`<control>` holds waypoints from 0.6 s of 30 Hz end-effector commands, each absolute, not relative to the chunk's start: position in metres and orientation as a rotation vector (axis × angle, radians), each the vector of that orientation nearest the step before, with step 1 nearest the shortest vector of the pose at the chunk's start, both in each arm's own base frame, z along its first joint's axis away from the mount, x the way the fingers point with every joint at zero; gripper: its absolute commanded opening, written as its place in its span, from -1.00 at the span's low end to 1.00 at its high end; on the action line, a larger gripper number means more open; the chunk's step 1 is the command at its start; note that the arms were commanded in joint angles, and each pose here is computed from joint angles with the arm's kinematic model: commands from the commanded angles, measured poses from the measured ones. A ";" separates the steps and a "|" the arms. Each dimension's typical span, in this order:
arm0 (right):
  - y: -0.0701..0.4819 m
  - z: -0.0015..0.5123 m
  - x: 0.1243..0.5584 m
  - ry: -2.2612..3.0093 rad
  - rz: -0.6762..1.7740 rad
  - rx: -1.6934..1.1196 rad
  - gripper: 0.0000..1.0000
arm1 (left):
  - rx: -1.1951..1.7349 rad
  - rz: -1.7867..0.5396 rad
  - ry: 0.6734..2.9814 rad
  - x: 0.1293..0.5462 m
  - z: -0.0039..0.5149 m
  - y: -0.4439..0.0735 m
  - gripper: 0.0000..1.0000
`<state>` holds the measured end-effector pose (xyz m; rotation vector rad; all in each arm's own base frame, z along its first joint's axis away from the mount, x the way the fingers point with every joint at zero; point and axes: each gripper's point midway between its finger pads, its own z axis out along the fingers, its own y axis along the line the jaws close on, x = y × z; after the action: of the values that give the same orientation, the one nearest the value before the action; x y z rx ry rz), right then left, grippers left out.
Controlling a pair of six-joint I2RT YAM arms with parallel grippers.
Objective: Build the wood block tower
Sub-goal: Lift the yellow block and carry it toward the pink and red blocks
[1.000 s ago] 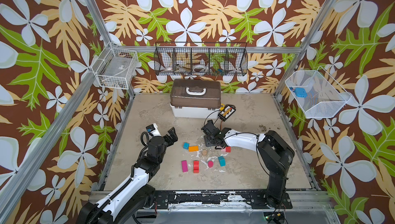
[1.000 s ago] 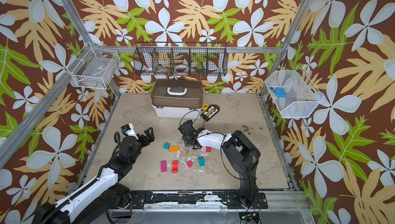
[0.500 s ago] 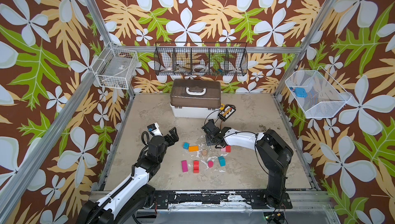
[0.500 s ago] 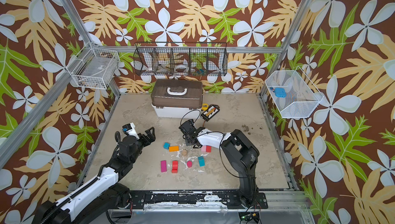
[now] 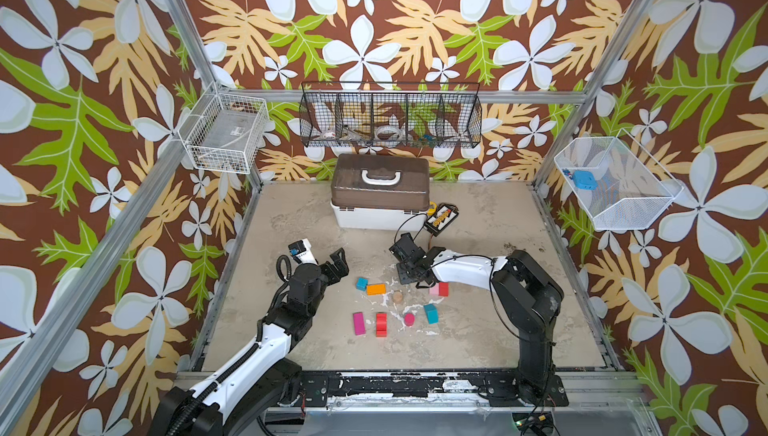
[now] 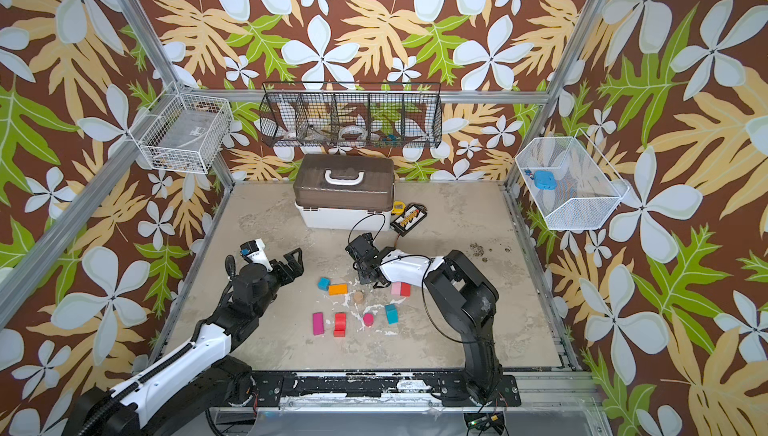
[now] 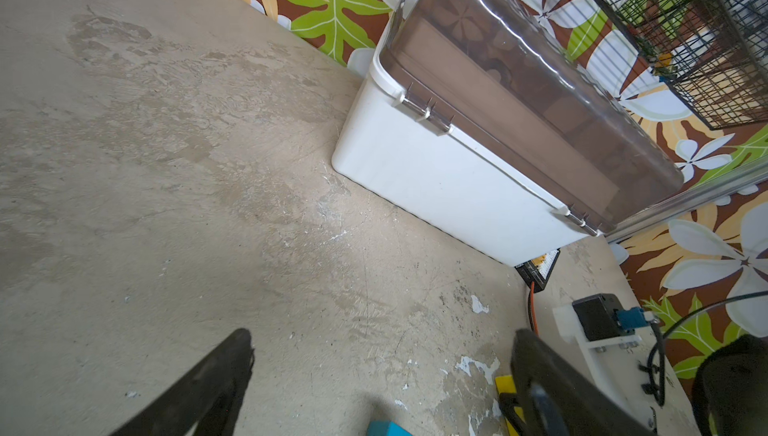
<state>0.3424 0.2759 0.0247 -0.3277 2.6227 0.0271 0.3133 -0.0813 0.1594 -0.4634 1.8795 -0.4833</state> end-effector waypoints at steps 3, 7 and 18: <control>0.286 0.030 0.332 2.604 0.034 -0.424 -0.35 | -0.458 -0.517 1.845 0.316 0.169 -0.085 0.96; 0.282 0.028 0.321 2.603 -0.006 -0.427 0.16 | -0.457 -0.519 1.854 0.317 0.166 -0.086 0.96; 0.248 0.016 0.302 2.630 -0.113 -0.344 0.26 | -0.451 -0.537 1.878 0.322 0.163 -0.092 0.96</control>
<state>0.3111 0.2664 0.0215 -0.3539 2.5897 -0.0202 0.3192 -0.0917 0.1560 -0.4432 1.9036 -0.5234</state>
